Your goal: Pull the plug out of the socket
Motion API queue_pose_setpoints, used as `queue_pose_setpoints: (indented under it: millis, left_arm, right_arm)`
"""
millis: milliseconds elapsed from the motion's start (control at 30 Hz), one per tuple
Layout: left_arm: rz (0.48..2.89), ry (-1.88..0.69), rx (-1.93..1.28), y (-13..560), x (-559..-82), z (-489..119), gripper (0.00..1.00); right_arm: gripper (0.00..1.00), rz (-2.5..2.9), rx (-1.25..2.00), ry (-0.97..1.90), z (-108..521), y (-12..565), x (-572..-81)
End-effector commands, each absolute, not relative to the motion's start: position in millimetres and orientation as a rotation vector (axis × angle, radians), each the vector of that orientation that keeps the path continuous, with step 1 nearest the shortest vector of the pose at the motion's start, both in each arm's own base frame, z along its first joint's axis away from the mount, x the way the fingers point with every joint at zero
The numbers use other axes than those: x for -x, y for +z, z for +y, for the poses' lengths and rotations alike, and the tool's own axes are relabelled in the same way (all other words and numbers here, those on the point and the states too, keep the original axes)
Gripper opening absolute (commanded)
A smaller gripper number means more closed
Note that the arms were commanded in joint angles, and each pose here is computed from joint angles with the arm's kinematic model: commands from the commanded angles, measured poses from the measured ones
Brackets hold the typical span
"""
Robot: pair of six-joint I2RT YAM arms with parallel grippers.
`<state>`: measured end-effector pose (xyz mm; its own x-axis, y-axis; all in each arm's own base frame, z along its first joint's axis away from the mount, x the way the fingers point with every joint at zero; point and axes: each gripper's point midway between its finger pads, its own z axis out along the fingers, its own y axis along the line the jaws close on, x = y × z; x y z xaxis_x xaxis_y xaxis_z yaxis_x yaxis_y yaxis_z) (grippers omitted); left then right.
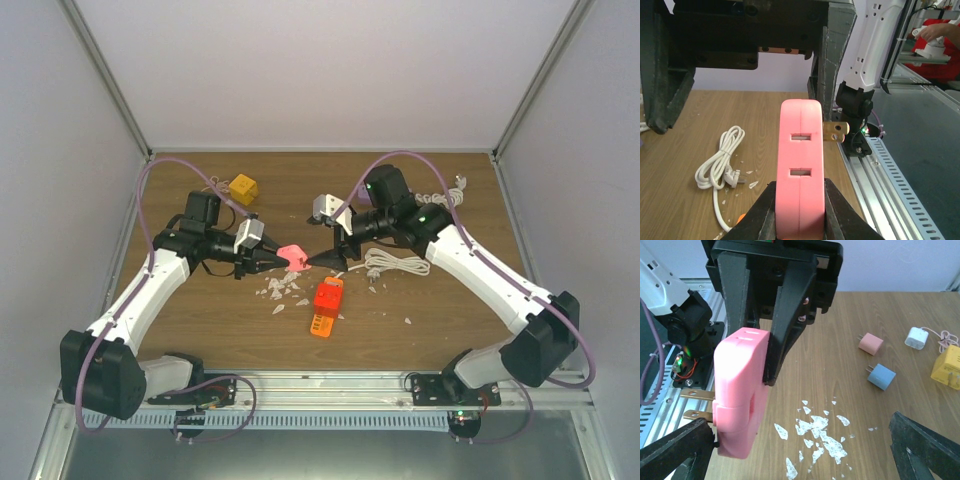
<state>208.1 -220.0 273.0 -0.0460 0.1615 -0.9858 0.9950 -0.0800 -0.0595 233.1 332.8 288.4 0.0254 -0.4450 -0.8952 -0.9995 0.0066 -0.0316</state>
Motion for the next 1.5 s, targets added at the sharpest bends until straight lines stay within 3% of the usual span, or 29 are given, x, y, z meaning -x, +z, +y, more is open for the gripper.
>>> queue_pose_setpoints:
  millis: [0,200,333,833,1133,1467]
  left_arm:
    - [1.280,-1.246,-1.373,278,-206,-222,0.07]
    - [1.259,-1.272,-1.378,282,-202,-223,0.07]
    - [1.235,-1.307,-1.382,286,-196,-224,0.07]
    - [1.157,-1.406,-1.421,293,-175,-232,0.06]
    - [1.240,-1.296,-1.443,273,-186,-233,0.05]
    - [1.494,-0.998,-1.313,246,-255,-202,0.05]
  right_arm:
    - [0.92,1.514,1.563,0.935,339,286,-229]
    - [0.67,1.606,1.487,0.820,338,272,-253]
    - [0.58,1.649,1.454,0.775,339,262,-265]
    - [0.48,1.734,1.415,0.682,350,238,-291]
    - [0.51,1.721,1.459,0.766,357,241,-282]
    - [0.87,1.612,1.516,0.801,340,270,-262]
